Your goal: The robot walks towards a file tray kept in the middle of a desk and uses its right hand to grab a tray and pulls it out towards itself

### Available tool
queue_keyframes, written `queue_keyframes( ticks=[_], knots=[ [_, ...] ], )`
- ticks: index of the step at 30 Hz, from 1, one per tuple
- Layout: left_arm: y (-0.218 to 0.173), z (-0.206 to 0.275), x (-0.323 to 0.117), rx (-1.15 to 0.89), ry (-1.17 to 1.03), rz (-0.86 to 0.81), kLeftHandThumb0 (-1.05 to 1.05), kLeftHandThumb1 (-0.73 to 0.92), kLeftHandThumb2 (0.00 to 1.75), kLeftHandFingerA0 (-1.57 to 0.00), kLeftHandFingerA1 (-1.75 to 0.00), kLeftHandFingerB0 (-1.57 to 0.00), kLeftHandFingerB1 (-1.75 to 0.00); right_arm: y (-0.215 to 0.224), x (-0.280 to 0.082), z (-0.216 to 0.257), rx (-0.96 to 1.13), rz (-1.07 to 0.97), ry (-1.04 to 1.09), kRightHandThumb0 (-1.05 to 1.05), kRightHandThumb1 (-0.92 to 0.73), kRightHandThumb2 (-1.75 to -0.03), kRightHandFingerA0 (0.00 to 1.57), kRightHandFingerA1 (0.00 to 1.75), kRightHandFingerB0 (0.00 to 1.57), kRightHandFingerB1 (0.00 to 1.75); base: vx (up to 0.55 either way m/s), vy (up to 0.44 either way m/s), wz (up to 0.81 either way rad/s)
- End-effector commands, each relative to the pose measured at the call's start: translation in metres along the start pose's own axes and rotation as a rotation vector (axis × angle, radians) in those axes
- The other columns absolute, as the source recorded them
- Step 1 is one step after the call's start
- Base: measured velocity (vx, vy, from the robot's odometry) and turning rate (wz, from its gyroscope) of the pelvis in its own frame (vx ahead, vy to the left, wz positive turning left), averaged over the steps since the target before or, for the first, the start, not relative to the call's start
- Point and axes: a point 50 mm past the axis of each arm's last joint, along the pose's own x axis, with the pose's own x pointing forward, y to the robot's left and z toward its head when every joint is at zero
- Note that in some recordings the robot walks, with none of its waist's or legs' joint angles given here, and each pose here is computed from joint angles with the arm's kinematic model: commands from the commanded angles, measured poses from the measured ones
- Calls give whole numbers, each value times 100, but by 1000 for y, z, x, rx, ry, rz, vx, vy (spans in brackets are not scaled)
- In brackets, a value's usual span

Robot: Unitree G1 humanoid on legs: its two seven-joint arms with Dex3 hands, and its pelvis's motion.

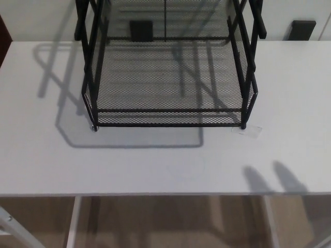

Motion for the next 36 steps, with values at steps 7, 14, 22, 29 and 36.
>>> queue_keyframes(
  ticks=[7, 14, 22, 29, 36],
  knots=[
    [3, 14, -2, 153, -79, -13, -37, 66, 60, -47, -39, -33, -34, 152, 63, 80, -732, 479, -653, -40, -21, -89, 1, 54, 0, 51, 0, 0, 0],
    [3, 18, -1, 167, -91, -28, -38, 66, 61, -45, -40, -32, -34, 191, 72, 78, -750, 619, -570, -84, -56, -58, 3, 42, 12, 34, 0, 0, 0],
    [2, 21, -1, 182, -101, -32, -38, 66, 60, -47, -39, -33, -33, 218, 78, 66, -825, 659, -495, -85, -51, -56, 1, 41, 14, 34, 0, 0, 0],
    [3, 25, -1, 184, -114, -35, -38, 66, 60, -48, -39, -35, -34, 231, 81, 58, -904, 678, -461, -86, -49, -56, 0, 39, 10, 33, 0, 0, 0],
    [3, 28, -4, 178, -110, -55, -36, 65, 60, -47, -38, -34, -34, 244, 75, 61, -999, 723, -439, -71, -36, -86, 0, 16, 0, 28, 0, 0, 0]
  ],
)
